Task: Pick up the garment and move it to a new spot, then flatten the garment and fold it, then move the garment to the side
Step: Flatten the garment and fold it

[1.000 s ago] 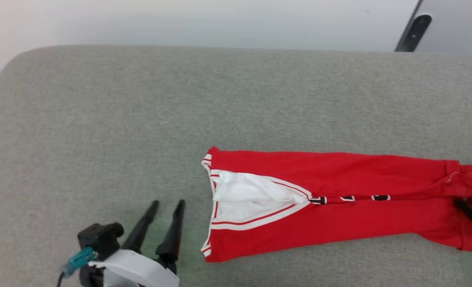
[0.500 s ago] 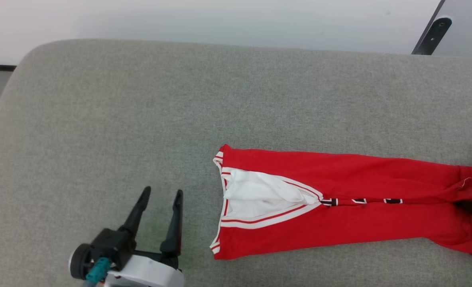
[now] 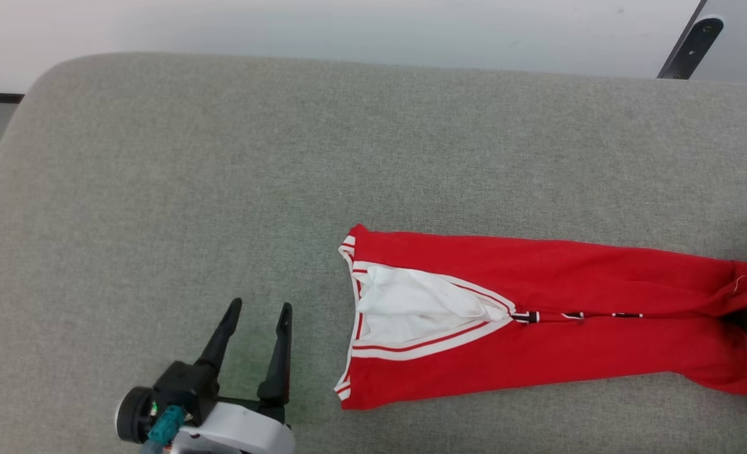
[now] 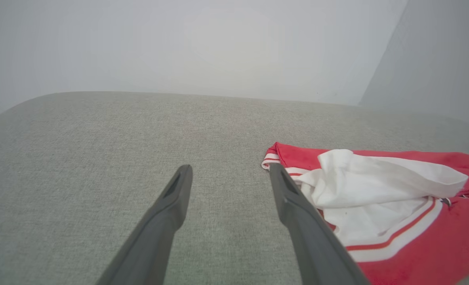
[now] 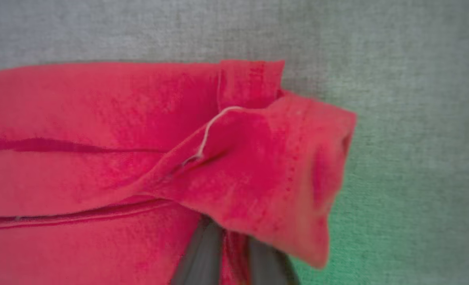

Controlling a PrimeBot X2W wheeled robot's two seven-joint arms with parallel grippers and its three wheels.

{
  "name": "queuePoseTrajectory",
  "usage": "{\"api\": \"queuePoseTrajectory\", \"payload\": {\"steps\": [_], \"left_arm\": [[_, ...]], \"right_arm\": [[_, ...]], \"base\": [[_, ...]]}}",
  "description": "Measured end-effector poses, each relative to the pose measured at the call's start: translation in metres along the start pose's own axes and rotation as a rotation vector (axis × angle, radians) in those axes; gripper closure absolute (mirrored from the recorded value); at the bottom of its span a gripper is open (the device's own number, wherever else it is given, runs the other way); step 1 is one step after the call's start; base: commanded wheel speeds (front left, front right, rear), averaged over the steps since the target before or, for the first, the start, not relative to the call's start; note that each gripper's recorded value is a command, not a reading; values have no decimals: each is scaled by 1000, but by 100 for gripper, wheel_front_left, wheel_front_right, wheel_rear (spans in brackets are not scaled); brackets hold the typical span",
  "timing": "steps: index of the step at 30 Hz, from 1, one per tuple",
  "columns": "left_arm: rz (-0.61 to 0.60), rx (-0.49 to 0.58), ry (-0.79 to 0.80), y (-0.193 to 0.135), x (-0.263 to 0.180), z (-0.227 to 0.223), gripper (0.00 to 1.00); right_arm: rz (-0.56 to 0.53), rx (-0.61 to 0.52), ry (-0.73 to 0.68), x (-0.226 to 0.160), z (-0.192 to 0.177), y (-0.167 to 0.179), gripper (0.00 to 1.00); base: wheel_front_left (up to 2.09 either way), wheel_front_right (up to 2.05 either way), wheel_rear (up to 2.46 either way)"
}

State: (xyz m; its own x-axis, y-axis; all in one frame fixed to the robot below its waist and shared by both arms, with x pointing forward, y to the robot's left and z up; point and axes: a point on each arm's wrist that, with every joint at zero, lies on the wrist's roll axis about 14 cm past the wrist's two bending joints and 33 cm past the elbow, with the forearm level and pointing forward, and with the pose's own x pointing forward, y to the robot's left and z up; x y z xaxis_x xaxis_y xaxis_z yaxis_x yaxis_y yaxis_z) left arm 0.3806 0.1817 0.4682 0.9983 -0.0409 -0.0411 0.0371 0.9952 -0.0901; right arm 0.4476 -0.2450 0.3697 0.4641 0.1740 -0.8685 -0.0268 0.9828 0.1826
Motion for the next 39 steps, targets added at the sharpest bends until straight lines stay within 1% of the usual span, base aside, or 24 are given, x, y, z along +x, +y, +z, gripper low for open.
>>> {"api": "queuePoseTrajectory", "payload": {"steps": [8,13,15,18,19,21,23,25,27,32,36,39], "left_arm": [[6,-17,-4,2,2,-1,0],[9,-36,6,2,1,-5,0],[19,-41,15,5,-1,-8,0],[19,-46,18,4,0,-10,0],[22,-51,19,4,0,-11,0],[18,-53,27,3,-1,-14,0],[18,-55,30,2,0,-15,0],[13,-57,31,0,0,-15,0],[4,-64,25,-3,1,-14,0],[-17,-74,13,-10,0,-10,0],[-17,-89,11,-11,-3,-9,0],[-3,-109,18,-8,-8,-11,0]], "right_arm": [[12,16,-37,-2,2,2,100],[3,60,-108,-10,5,-11,100],[-34,74,-133,-17,5,-29,100],[-155,109,-158,-38,-4,-81,100],[-185,117,-164,-44,-6,-93,100],[-207,129,-183,-51,-7,-103,100],[-199,123,-213,-54,-2,-101,100],[-173,101,-241,-57,5,-93,100],[-120,60,-255,-57,10,-72,100],[70,-90,-322,-62,32,8,100],[250,-202,-331,-69,35,84,100],[340,-294,-334,-75,35,128,100]], "base": [[0,0,0],[0,0,0],[0,0,0],[0,0,0],[0,0,0],[0,0,0],[0,0,0],[0,0,0],[0,0,0],[0,0,0],[0,0,0],[0,0,0]]}}
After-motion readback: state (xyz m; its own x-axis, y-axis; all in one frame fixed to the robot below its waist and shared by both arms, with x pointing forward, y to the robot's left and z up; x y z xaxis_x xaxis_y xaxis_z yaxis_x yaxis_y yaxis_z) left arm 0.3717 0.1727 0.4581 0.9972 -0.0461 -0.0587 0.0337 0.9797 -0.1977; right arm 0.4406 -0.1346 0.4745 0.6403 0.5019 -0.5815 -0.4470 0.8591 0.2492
